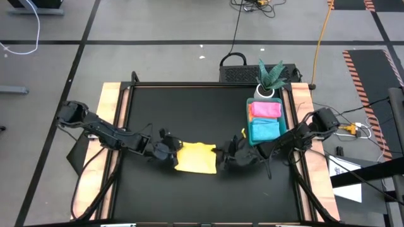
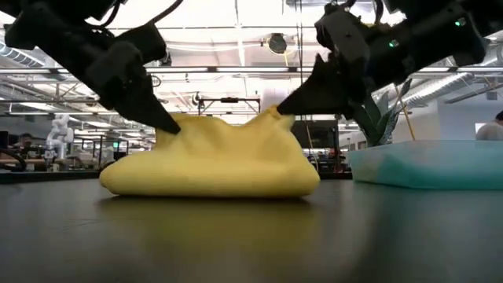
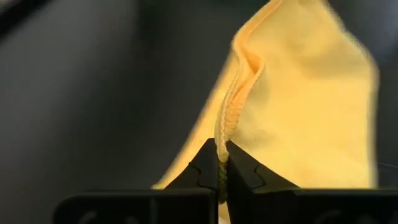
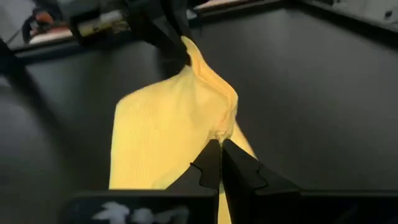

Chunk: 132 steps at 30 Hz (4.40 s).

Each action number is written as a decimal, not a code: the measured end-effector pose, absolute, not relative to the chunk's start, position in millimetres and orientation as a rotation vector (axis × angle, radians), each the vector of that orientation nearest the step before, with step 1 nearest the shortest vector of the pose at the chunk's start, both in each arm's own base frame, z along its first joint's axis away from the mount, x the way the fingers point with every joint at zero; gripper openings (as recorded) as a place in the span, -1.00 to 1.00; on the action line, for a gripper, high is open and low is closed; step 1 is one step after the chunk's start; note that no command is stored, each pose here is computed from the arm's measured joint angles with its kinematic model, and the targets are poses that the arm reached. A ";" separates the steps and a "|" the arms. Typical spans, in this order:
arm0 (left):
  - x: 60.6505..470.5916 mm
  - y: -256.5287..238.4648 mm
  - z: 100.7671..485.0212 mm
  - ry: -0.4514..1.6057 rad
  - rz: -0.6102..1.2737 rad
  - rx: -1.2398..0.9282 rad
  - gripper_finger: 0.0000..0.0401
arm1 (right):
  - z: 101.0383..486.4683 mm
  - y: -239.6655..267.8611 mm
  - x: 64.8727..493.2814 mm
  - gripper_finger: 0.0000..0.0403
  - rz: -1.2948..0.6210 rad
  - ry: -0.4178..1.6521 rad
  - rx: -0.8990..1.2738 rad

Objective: Fold microfiber towels
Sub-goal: Fold the yellow microfiber cloth

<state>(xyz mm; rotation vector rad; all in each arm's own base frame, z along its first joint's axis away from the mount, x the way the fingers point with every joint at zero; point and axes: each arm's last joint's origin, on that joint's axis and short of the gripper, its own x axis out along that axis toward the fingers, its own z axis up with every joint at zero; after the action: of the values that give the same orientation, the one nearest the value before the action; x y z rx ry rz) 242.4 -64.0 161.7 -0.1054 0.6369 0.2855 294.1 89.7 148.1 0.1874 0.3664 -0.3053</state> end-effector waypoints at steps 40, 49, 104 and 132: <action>241.1 -33.6 127.9 0.768 0.632 -0.287 -0.90 | 121.5 63.9 309.4 -0.55 -0.194 0.469 0.206; 236.9 -21.5 125.0 0.880 0.606 -0.281 -0.59 | 103.7 58.3 338.4 -0.92 -0.224 0.493 0.196; 257.5 -105.7 103.6 0.785 0.049 -0.374 -0.30 | 99.6 86.0 327.3 -1.00 -0.505 0.650 0.239; 267.5 -66.6 118.0 0.668 0.226 0.175 -0.30 | 96.4 143.8 293.8 -1.00 -0.513 0.647 0.387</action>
<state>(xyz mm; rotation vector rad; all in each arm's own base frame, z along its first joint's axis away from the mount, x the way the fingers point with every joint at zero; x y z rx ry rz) 267.5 -66.6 118.0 0.1752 0.6679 0.2260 293.8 143.8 96.4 0.3870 0.6472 -0.5131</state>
